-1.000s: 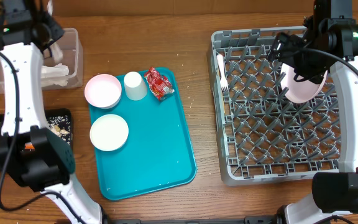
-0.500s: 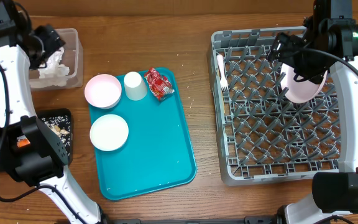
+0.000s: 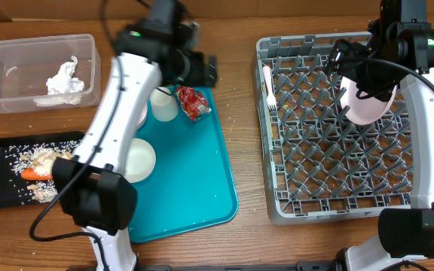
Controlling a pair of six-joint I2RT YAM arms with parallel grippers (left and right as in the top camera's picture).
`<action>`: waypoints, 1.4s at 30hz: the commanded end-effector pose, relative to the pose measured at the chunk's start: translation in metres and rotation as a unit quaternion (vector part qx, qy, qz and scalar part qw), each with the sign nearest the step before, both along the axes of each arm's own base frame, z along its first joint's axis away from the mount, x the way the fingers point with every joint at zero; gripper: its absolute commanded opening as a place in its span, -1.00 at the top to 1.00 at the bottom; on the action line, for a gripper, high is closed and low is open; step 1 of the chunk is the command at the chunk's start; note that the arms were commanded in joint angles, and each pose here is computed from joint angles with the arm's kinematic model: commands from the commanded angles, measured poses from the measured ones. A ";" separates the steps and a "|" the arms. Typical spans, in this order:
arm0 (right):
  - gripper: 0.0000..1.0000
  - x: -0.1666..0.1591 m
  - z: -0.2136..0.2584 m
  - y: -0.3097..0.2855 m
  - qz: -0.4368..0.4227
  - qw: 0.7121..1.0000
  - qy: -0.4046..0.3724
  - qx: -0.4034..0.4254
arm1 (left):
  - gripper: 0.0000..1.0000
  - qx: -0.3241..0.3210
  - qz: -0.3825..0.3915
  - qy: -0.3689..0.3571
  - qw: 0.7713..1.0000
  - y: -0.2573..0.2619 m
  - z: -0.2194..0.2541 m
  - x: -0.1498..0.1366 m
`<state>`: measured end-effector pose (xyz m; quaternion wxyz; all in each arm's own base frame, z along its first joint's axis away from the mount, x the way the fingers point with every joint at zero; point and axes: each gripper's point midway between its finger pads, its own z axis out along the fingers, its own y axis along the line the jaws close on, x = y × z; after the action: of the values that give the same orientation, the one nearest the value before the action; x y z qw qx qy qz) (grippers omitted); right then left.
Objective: Sort waste into correct bins and load items into the dishwasher rack
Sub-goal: 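Move the left gripper to the red snack wrapper and grasp it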
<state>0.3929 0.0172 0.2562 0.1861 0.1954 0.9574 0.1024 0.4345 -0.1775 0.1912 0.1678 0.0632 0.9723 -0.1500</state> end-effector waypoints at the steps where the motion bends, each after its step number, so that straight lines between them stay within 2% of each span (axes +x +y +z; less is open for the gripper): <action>1: -1.00 0.001 0.005 0.001 -0.002 1.000 -0.008 0.005 | -1.00 0.144 -0.015 0.005 0.990 0.005 -0.040 -0.013; 2: -1.00 0.001 0.005 0.001 -0.002 1.000 -0.008 0.005 | -1.00 0.178 -0.049 0.007 0.983 -0.001 -0.053 -0.020; 4: -1.00 0.001 0.005 0.001 -0.002 1.000 -0.008 0.005 | -1.00 0.204 -0.087 0.009 0.975 -0.004 -0.063 -0.025; 6: -1.00 0.001 0.005 0.001 -0.002 1.000 -0.008 0.005 | -1.00 0.219 -0.135 0.012 0.966 -0.010 -0.073 -0.030; 11: -1.00 0.001 0.005 0.001 -0.002 1.000 -0.008 0.005 | -1.00 0.240 -0.200 0.023 0.950 -0.014 -0.093 -0.032; 19: -1.00 0.001 0.005 0.001 -0.002 1.000 -0.008 0.005 | -1.00 0.333 -0.209 0.043 0.919 0.008 -0.137 -0.019; 26: -1.00 0.001 0.005 0.001 -0.002 1.000 -0.008 0.005 | -0.98 0.346 -0.220 0.070 0.909 0.008 -0.171 -0.020; 27: -1.00 0.001 0.005 0.001 -0.002 1.000 -0.008 0.005 | -0.89 0.347 -0.219 0.070 0.909 0.008 -0.174 -0.019; 28: -1.00 0.001 0.005 0.001 -0.002 1.000 -0.008 0.005 | -0.66 0.350 -0.217 0.068 0.909 0.008 -0.175 -0.018; 31: -1.00 0.001 0.005 0.001 -0.002 1.000 -0.008 0.005 | 0.21 0.364 -0.197 0.057 0.909 0.012 -0.173 -0.012; 34: -1.00 0.001 0.005 0.001 -0.002 1.000 -0.008 0.005 | 0.47 0.388 -0.164 0.045 0.906 0.019 -0.166 -0.007; 37: -1.00 0.001 0.005 0.001 -0.002 1.000 -0.008 0.005 | 0.92 0.401 -0.138 0.036 0.905 0.023 -0.159 -0.005; 42: -1.00 0.001 0.005 0.001 -0.002 1.000 -0.008 0.005 | 0.92 0.379 -0.098 0.008 0.920 0.013 -0.125 -0.002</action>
<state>0.3929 0.0172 0.2562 0.1861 0.1956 0.9574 0.1024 0.4229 -0.1541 0.0280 0.0534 0.2587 0.9402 0.2149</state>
